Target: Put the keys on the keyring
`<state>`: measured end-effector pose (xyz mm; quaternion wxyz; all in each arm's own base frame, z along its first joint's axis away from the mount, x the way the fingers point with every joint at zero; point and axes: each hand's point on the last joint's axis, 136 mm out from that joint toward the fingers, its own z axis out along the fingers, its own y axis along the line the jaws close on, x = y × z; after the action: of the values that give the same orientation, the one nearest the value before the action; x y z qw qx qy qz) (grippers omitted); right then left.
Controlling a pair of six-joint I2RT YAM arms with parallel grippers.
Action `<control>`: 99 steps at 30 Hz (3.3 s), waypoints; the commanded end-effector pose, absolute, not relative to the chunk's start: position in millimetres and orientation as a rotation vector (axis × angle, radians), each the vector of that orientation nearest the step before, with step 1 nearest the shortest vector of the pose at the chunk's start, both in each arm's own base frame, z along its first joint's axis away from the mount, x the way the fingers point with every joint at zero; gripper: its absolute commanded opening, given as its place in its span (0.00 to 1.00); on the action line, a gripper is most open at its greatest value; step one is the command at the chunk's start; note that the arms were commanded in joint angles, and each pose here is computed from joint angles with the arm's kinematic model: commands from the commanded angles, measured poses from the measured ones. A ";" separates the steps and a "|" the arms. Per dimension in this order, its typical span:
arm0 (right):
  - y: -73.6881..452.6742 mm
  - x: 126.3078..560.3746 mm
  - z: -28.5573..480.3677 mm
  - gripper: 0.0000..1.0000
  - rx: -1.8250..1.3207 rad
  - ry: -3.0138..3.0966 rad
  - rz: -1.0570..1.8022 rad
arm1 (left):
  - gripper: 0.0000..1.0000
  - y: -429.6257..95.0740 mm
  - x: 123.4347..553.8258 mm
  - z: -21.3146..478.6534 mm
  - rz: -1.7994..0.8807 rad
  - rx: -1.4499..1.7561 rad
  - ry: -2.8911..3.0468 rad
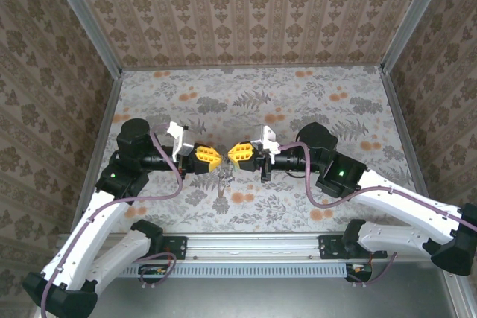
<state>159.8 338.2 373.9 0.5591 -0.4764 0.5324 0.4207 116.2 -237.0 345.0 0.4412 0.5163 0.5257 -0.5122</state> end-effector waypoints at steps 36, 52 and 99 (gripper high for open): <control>337.0 160.2 389.0 0.00 -1.096 1.203 0.960 | 0.00 -235.6 108.1 360.8 -1.257 1.315 1.230; 345.2 166.8 380.6 0.00 -1.107 1.226 0.949 | 0.00 -235.5 108.1 360.5 -1.258 1.315 1.232; 337.8 160.3 382.6 0.00 -1.109 1.231 0.960 | 0.00 -235.3 111.8 360.0 -1.244 1.304 1.243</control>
<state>165.1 341.9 367.8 0.5611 -0.4744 0.5420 0.4079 115.6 -236.5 345.1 0.4394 0.5165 0.5278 -0.5114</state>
